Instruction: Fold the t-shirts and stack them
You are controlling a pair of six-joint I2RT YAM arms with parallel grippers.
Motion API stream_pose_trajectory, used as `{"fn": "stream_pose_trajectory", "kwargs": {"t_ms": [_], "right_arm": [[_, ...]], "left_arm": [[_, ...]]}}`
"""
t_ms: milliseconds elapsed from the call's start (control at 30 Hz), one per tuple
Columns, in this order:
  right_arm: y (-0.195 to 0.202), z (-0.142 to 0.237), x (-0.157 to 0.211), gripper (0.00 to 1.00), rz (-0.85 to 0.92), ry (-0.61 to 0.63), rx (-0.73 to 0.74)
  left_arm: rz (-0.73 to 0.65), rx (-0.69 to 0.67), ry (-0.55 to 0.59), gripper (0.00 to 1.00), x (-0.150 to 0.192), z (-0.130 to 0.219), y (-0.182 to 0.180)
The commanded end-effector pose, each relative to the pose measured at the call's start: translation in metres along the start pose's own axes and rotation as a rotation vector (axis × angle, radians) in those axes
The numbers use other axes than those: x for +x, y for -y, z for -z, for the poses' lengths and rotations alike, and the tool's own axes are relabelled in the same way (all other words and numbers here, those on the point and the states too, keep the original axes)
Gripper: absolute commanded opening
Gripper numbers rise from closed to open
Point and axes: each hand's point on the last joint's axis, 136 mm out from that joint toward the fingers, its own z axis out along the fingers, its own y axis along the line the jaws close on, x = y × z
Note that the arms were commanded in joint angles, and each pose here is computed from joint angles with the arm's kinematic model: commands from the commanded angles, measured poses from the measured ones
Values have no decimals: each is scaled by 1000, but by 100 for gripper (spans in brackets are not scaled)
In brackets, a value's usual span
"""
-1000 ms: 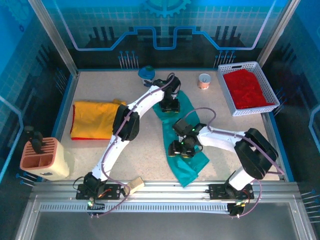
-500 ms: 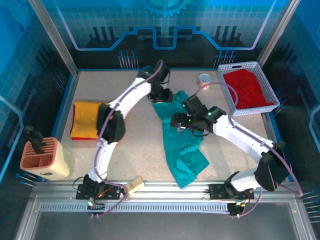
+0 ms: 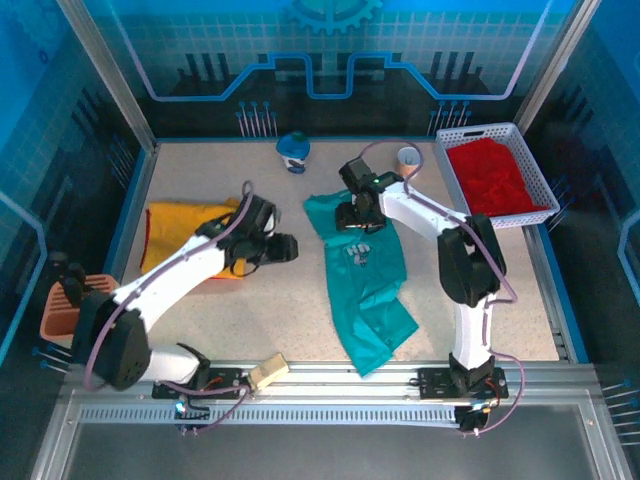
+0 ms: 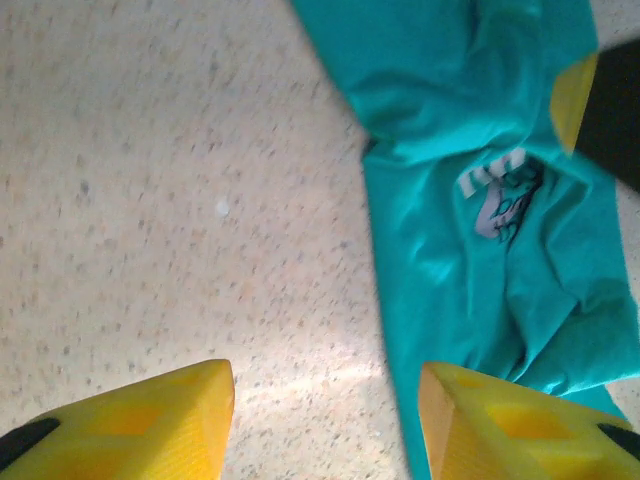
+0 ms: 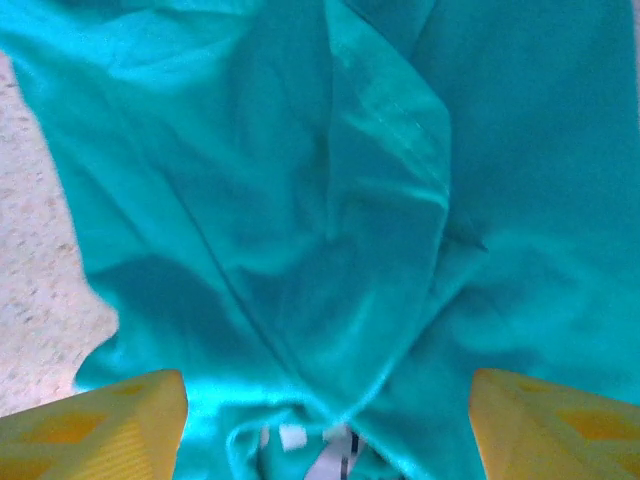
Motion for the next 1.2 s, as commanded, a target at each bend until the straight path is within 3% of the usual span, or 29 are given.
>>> {"fn": "stream_pose_trajectory", "kwargs": {"t_ms": [0,333,500,700,967,1167], "right_arm": [[8,-21,-8,73,-16,-48,-11],[28,-96,-44,67,-103,-124,51],[45,-113,-85,68,-188,-66,85],[59,-134,-124,69,-339,10,-13],[50,-123,-166,75,-366,120,-238],[33,-58,-183,100,-275,245,-302]], "left_arm": [[49,63,122,58,-4,17,1],[137,72,78,59,38,17,-17],[127,98,4,58,52,0,-1],[120,123,-76,58,70,-20,19],[94,121,-176,58,96,-38,36],[66,144,-273,58,119,-46,51]]}}
